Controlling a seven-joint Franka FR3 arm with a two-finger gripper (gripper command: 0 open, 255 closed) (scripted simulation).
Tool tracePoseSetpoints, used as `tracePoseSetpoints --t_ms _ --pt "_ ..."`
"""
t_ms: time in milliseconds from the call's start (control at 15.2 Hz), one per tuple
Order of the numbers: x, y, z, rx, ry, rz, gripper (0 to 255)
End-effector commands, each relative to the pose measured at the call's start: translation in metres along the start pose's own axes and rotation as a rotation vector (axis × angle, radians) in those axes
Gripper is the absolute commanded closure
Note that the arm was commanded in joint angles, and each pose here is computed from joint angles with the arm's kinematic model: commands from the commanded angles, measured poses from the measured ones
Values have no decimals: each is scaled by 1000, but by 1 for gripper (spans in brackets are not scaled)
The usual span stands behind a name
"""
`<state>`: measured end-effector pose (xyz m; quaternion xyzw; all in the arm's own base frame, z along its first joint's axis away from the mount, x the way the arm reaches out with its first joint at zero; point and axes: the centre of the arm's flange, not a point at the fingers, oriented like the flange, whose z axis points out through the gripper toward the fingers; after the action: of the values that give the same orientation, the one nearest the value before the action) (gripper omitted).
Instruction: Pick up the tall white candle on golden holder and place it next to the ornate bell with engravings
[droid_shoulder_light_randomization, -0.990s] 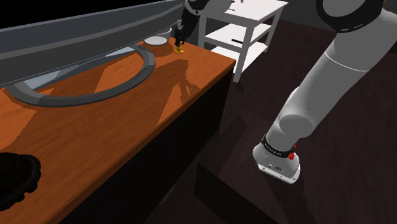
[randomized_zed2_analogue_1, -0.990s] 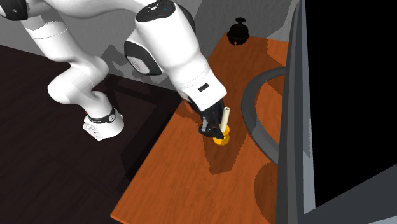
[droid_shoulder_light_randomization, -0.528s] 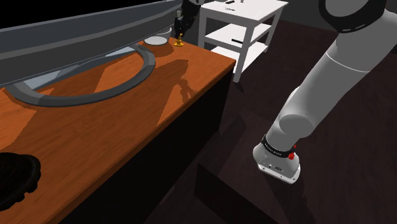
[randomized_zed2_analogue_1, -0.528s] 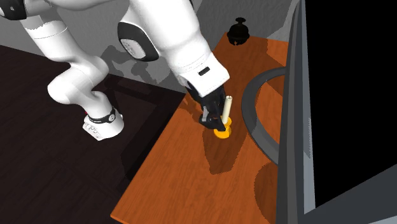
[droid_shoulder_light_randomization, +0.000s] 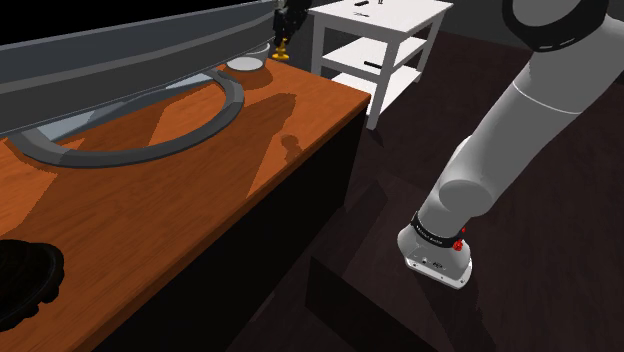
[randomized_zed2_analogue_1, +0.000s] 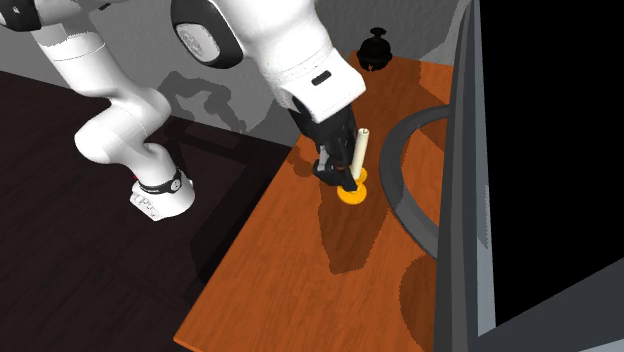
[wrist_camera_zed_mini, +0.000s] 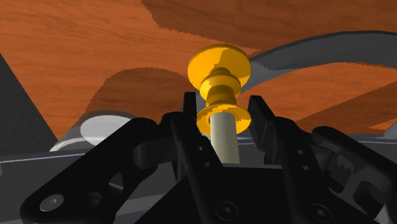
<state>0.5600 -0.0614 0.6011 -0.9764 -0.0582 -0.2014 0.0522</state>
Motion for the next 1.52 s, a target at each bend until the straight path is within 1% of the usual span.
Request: tracePoseSetpoints --t_ms 0,792,1452 --pt "5 -1 -11 0 0 0 255" --pt "30 -6 -67 0 0 0 255" --pt "1 -135 -69 0 0 0 255"
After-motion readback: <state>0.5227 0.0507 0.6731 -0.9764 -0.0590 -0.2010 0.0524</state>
